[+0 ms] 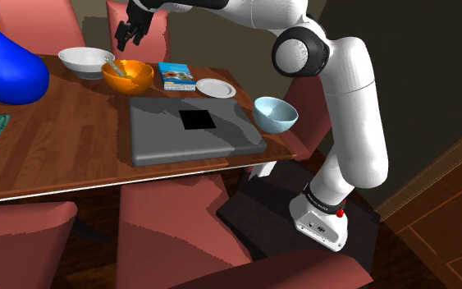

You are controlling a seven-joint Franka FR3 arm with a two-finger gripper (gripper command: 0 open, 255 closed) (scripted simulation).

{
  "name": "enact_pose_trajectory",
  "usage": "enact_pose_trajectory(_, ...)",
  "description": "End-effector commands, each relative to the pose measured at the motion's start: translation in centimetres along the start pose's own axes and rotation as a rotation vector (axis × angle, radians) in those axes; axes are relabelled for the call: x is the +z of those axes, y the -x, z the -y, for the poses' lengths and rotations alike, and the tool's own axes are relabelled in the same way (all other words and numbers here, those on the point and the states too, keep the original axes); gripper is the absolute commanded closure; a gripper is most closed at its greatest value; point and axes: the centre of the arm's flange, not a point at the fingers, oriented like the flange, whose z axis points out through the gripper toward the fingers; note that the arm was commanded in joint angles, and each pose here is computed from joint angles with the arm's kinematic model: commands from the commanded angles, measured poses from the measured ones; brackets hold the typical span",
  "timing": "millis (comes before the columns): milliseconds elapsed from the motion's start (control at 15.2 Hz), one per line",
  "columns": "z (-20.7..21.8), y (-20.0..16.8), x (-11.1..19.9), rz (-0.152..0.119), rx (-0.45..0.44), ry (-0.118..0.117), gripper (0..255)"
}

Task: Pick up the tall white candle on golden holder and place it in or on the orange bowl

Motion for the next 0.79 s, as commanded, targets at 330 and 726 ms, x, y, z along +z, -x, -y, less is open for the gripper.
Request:
enact_pose_trajectory(330,0.0,0.0,-5.0,0.000,0.000,0.000,0)
enact_pose_trajectory(726,0.0,0.0,-5.0,0.000,0.000,0.000,0)
